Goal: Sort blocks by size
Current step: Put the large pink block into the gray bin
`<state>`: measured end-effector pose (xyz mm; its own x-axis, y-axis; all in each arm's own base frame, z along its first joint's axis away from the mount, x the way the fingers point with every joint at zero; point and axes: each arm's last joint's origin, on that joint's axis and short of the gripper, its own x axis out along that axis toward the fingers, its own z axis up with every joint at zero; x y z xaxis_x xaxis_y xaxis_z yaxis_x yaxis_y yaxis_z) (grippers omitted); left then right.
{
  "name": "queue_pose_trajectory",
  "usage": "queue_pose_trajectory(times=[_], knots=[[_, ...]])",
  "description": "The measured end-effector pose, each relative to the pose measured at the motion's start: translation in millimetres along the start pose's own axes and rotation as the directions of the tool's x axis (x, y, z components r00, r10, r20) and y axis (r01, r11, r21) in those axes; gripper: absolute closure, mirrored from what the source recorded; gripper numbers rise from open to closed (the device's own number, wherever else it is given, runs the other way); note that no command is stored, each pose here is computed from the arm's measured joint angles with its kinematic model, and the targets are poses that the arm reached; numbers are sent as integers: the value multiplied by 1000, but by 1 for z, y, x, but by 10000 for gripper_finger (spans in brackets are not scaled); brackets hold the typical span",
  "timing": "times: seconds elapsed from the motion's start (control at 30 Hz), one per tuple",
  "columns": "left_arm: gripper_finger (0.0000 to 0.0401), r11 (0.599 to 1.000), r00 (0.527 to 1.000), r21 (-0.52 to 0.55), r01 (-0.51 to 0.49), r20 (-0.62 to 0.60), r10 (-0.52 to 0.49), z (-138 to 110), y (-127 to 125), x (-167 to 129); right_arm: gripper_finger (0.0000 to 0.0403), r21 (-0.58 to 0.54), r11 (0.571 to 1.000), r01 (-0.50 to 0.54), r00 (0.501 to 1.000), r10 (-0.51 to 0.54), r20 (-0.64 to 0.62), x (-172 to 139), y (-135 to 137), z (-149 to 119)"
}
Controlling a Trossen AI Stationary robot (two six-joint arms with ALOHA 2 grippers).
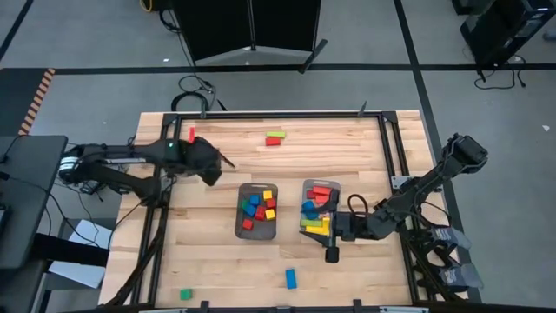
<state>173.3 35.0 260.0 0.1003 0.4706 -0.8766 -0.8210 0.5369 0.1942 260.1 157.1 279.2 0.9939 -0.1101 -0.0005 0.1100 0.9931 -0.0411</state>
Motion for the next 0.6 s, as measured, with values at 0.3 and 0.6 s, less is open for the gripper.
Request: queue_pose_trajectory(times=[0.3, 0.6], knots=[[208, 991, 960, 86, -103, -251, 122, 19, 21, 41, 150, 1, 999, -50, 999, 50, 7, -3, 7, 2], [208, 993, 925, 82, -79, -364, 104, 34, 42, 69, 152, -13, 996, -84, 996, 84, 5, -9, 14, 2]])
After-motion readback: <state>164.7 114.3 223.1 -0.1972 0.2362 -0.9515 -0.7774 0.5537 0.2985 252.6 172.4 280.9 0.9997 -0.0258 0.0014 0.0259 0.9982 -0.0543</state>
